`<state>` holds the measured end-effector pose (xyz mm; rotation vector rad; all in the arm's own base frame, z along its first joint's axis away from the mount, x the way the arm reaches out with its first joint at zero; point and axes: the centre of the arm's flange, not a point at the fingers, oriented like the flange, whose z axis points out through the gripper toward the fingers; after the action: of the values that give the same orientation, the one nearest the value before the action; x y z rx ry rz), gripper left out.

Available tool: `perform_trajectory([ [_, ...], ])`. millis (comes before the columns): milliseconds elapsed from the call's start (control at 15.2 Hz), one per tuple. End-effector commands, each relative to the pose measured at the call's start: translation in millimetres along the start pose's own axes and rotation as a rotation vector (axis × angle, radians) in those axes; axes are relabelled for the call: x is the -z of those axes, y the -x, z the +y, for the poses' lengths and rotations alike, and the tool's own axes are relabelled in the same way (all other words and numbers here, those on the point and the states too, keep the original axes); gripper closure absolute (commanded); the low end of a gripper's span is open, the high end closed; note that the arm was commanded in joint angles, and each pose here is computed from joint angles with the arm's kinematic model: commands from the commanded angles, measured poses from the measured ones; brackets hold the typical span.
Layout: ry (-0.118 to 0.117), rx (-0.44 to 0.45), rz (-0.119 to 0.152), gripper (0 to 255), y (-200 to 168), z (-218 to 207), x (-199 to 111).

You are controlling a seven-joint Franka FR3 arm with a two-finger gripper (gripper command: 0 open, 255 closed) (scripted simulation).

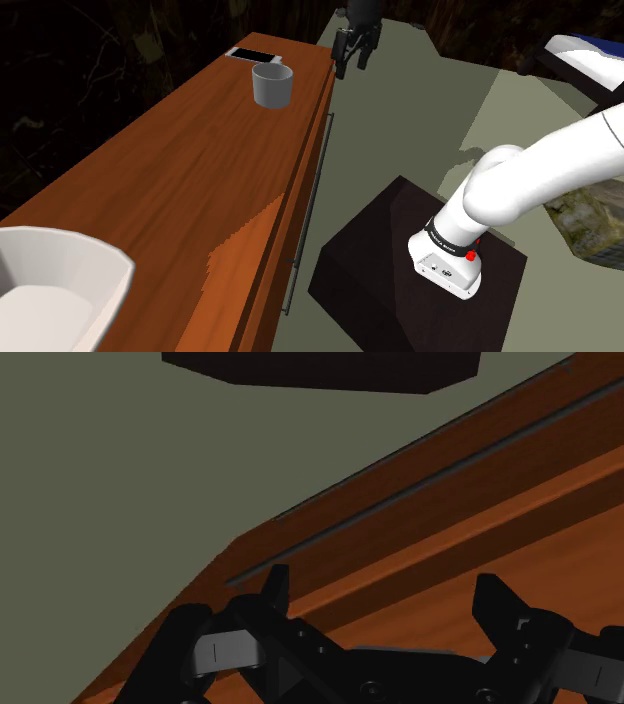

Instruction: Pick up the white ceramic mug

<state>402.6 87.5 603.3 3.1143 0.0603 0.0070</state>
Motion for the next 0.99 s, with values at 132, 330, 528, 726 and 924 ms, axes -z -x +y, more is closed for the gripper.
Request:
perform_trajectory([
  [132,0.004,0.017,0.011,0,-36.5,-37.2,-6.1],
  [330,0.007,0.030,0.018,0,-64.1,-64.5,-9.8],
  [528,0.010,0.043,0.026,0,-91.4,-92.2,-13.4],
  [726,0.013,0.057,0.034,0,-118.3,-120.2,-16.8],
  [924,0.016,0.070,0.042,0,-145.0,-148.6,-20.1],
])
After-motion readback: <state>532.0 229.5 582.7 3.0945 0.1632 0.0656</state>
